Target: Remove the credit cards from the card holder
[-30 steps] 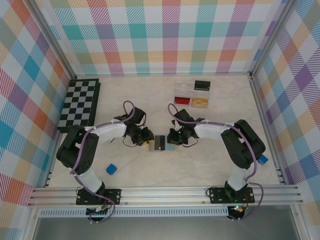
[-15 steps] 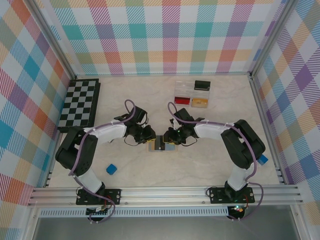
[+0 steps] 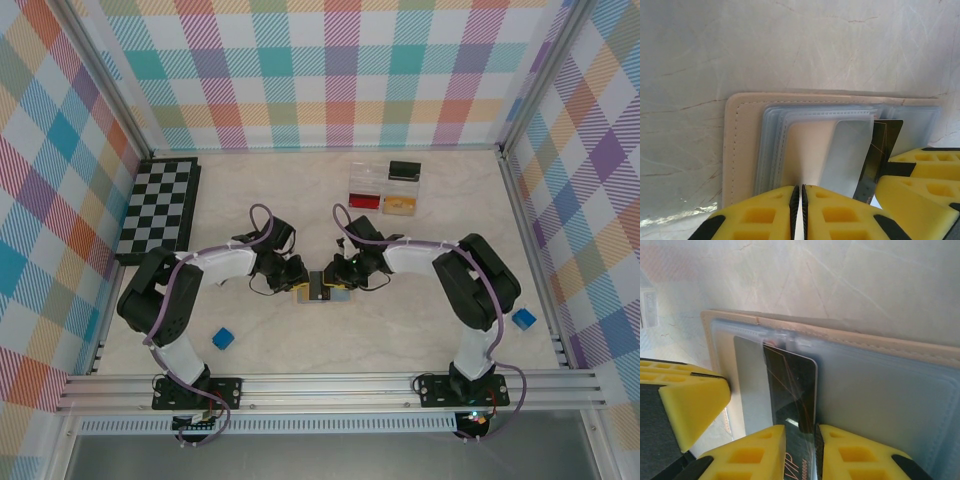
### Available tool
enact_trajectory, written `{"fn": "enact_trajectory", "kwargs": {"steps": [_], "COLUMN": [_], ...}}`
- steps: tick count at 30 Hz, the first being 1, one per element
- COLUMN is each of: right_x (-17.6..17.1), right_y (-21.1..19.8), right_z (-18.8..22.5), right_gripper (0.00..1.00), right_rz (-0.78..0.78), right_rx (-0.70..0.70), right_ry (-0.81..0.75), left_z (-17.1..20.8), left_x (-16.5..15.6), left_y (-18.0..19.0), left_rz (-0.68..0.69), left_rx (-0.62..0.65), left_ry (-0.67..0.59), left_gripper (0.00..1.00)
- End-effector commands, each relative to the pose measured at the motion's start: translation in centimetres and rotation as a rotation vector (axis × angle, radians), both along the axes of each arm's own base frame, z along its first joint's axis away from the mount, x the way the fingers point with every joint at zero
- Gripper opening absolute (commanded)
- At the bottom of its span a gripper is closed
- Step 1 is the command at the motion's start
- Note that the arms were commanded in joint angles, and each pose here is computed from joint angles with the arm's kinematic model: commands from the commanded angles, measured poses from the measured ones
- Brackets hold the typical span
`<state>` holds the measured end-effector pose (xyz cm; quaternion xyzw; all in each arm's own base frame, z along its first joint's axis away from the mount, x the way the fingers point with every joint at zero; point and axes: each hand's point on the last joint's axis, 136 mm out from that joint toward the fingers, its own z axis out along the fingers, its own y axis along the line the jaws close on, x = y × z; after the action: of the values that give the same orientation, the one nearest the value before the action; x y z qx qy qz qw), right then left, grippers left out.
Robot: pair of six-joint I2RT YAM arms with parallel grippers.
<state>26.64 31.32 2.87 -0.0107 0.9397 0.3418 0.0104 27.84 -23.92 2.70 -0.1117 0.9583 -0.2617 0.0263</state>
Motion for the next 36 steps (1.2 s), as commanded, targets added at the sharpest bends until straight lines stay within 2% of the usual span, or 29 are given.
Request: {"fn": "enact_trajectory", "kwargs": {"steps": [1, 5, 9, 13, 19, 22, 26, 32, 36], "right_x": [0.4, 0.5, 0.7, 0.8, 0.6, 0.6, 0.8, 0.7, 0.8], "right_y": [1.2, 1.4, 1.0, -0.5, -3.2, -4.0, -3.5, -2.9, -3.1], "right_z": [0.7, 0.6, 0.1, -0.2, -0.1, 0.5, 2.1, 2.4, 2.8], "right_gripper": [0.24, 0.23, 0.16, 0.07, 0.02, 0.0, 0.0, 0.0, 0.0], "right_rz": [0.014, 0.011, -0.009, -0.044, -0.076, -0.089, -0.084, -0.073, -0.078], "right_rx": [0.058, 0.071, 0.05, 0.013, -0.043, -0.019, 0.07, 0.107, 0.109], "right_ry": [0.004, 0.009, 0.008, -0.005, -0.039, -0.057, -0.078, -0.064, -0.074], "left_z": [-3.6, -3.9, -4.0, -3.8, -3.5, -2.7, -0.1, 3.4, 4.2], "left_x": [-2.7, -2.9, -3.0, -2.8, -2.6, -2.1, -0.5, 0.5, 0.4], "left_y": [2.2, 2.4, 2.6, 2.6, 2.5, 1.4, -0.6, -1.8, -2.0], "left_rz": [0.018, 0.02, 0.017, 0.017, 0.015, 0.015, 0.009, -0.016, -0.026], "left_rx": [0.115, 0.123, 0.131, 0.133, 0.129, 0.058, -0.067, -0.15, -0.17], "left_ry": [0.112, 0.118, 0.115, 0.11, 0.102, 0.084, -0.003, -0.085, -0.103], "left_gripper": [0.14, 0.14, 0.14, 0.14, 0.18, 0.2, 0.24, 0.26, 0.26]}}
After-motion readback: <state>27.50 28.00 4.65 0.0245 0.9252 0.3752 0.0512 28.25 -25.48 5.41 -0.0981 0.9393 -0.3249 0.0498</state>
